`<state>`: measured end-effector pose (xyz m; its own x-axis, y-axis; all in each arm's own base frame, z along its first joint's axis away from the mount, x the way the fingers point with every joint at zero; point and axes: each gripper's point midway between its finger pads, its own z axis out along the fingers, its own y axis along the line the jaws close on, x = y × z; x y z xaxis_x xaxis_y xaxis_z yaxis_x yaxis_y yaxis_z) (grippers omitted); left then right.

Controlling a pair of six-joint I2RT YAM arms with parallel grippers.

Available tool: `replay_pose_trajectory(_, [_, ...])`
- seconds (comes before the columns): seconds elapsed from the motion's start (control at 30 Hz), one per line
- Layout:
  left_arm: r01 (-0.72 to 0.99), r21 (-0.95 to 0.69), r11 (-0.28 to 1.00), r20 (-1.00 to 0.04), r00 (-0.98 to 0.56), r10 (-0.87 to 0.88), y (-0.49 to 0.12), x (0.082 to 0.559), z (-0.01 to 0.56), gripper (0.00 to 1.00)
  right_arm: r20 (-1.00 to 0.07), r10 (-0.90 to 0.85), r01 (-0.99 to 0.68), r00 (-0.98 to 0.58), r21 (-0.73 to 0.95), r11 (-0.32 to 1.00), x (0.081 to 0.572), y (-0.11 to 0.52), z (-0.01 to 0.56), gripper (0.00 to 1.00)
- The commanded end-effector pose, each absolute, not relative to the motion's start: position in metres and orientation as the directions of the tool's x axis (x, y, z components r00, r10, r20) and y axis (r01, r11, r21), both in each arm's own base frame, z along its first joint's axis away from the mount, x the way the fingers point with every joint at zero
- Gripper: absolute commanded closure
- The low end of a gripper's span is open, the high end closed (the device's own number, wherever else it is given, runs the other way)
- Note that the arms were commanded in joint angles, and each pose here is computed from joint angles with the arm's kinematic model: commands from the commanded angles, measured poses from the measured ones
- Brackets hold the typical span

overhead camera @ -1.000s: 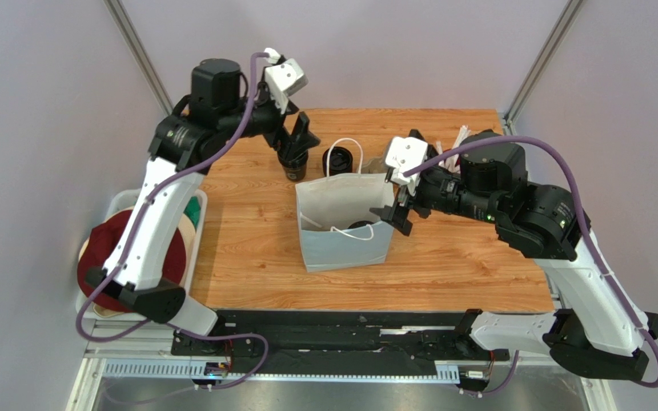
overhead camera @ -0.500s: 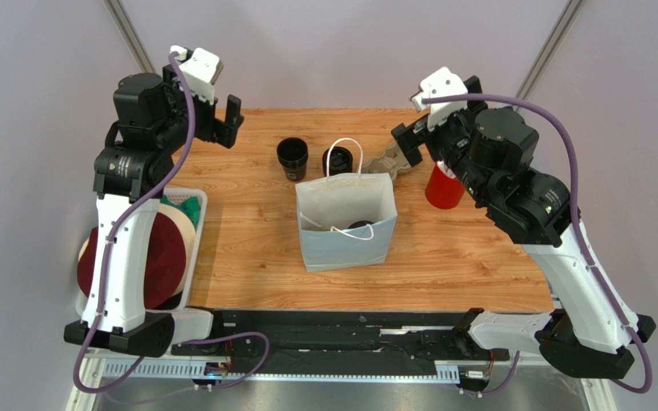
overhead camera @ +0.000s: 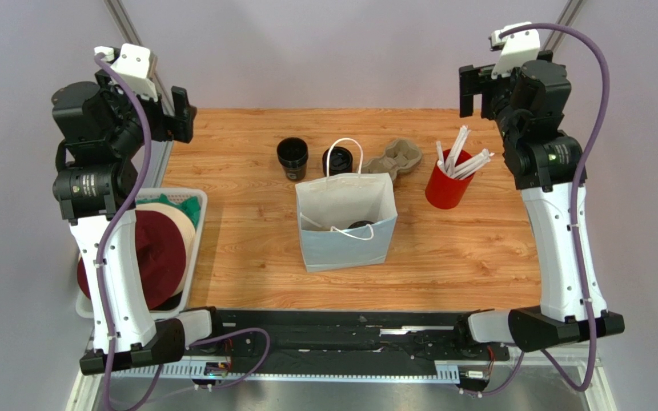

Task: Pack the takeout coffee

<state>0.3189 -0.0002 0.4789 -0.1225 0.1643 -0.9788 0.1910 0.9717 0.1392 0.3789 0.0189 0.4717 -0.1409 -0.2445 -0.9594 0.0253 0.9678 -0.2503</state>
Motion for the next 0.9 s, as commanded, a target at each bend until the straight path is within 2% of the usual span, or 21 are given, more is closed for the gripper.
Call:
replay_pose_trajectory(0.0, [0.192,0.147,0.970,-0.987,-0.041,0.157,-0.001,0.301,0.504,0.01,-0.983,-0.183,-0.039,0.000,-0.183,0.982,0.339,0.029,0.513,0.01])
replay_pose_trajectory(0.23, [0.216,0.118,0.969,-0.991,-0.032,0.128,-0.007,0.296,0.502,0.01,-0.988,-0.156,-0.057,0.000,-0.156,0.986,0.317,0.029,0.521,0.01])
replay_pose_trajectory(0.87, [0.226,0.112,0.968,-0.993,-0.020,0.120,-0.011,0.288,0.504,0.01,-0.990,-0.138,-0.097,0.016,-0.139,0.986,0.310,0.036,0.530,0.01])
